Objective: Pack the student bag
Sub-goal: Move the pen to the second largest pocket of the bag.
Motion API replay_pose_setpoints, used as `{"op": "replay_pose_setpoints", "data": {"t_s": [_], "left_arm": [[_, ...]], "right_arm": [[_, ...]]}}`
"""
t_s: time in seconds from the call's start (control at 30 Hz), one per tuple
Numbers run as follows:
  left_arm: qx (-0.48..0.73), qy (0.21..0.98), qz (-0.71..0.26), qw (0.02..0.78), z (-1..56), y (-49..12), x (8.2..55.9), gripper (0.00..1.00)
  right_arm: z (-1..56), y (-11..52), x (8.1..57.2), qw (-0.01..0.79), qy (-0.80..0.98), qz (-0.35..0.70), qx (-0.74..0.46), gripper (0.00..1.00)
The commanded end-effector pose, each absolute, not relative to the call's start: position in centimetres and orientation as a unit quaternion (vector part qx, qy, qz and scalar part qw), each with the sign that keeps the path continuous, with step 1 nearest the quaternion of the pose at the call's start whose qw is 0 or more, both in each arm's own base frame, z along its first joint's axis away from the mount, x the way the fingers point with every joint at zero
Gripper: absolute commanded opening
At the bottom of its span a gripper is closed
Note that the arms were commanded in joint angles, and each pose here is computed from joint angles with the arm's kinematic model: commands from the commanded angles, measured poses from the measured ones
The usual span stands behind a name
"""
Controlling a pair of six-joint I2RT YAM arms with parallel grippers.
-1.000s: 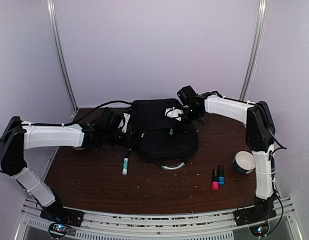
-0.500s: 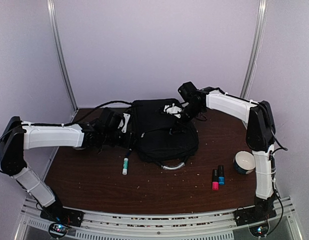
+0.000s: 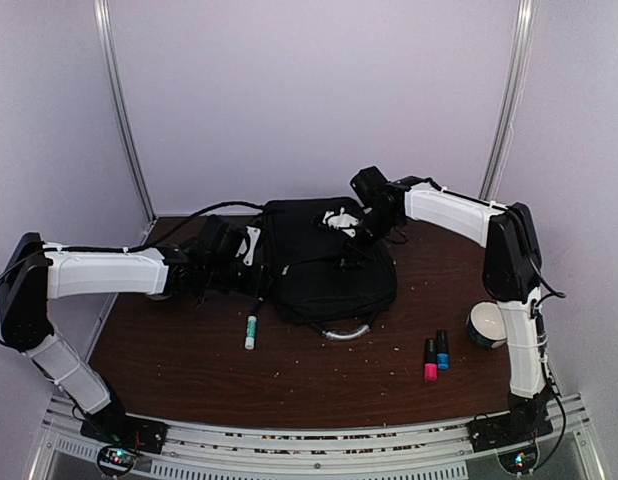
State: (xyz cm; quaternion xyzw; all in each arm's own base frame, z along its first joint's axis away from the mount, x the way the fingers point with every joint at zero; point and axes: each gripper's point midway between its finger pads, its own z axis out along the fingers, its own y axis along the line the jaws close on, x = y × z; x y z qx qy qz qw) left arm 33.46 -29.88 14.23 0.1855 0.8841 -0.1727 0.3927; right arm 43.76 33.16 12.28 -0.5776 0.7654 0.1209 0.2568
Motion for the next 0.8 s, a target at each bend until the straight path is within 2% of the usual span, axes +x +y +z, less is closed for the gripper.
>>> {"op": "replay_pose_setpoints", "data": {"t_s": [0.0, 0.43, 0.63, 0.77], "left_arm": [[0.182, 0.874, -0.187, 0.411, 15.7, -30.7, 34.0, 0.50], [0.182, 0.874, -0.184, 0.411, 15.8, -30.6, 33.9, 0.50], [0.182, 0.875, -0.180, 0.411, 15.9, -30.4, 33.9, 0.50], [0.180, 0.876, -0.176, 0.411, 15.8, -30.2, 33.9, 0.50]], "right_arm": [[11.2, 31.6, 46.1, 0.261, 0.787, 0.048, -0.557, 0.69], [13.2, 28.5, 51.7, 0.346, 0.779, -0.097, -0.514, 0.68], [13.7, 27.7, 52.4, 0.401, 0.751, -0.184, -0.492, 0.68], [15.4, 27.8, 50.9, 0.429, 0.743, -0.178, -0.482, 0.68]]}}
